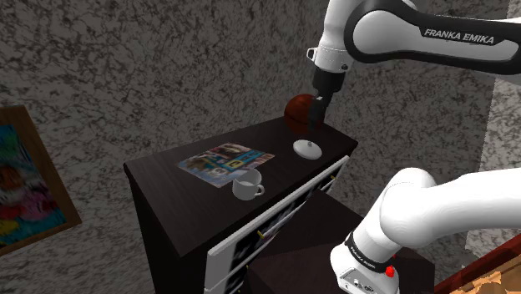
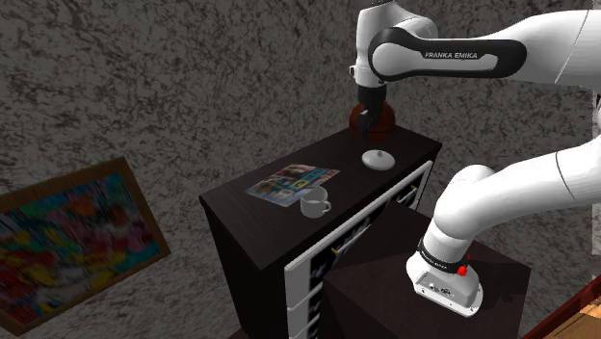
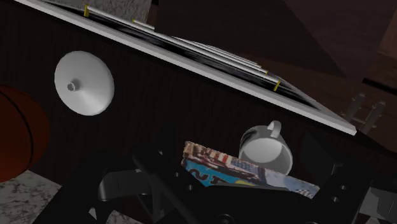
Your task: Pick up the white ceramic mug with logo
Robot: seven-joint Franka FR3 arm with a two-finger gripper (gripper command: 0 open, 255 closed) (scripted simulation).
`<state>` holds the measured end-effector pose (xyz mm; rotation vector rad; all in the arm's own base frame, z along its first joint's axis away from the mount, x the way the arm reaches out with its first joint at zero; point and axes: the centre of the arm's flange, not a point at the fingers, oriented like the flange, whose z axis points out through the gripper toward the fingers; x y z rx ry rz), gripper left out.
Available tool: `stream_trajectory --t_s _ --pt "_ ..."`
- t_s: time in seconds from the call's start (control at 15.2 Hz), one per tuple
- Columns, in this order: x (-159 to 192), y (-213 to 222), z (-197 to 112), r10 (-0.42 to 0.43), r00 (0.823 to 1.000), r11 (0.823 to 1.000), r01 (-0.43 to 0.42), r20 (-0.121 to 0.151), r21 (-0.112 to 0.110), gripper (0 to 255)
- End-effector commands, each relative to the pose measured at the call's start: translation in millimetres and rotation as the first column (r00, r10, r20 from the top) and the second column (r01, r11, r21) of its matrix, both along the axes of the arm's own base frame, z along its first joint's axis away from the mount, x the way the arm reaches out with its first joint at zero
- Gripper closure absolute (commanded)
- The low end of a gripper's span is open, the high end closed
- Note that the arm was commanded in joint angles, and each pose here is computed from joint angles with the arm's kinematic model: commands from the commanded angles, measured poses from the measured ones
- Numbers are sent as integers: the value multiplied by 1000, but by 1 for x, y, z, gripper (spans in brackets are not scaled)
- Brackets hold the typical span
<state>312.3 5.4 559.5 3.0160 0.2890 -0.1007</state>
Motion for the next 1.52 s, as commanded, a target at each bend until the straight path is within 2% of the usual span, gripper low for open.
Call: stream_trajectory --t_s 0.0,1.45 --pt "0 0 0 0 1000 1000 0 0 0 0" --pt "117 117 -233 -20 1000 999 20 5 50 0"
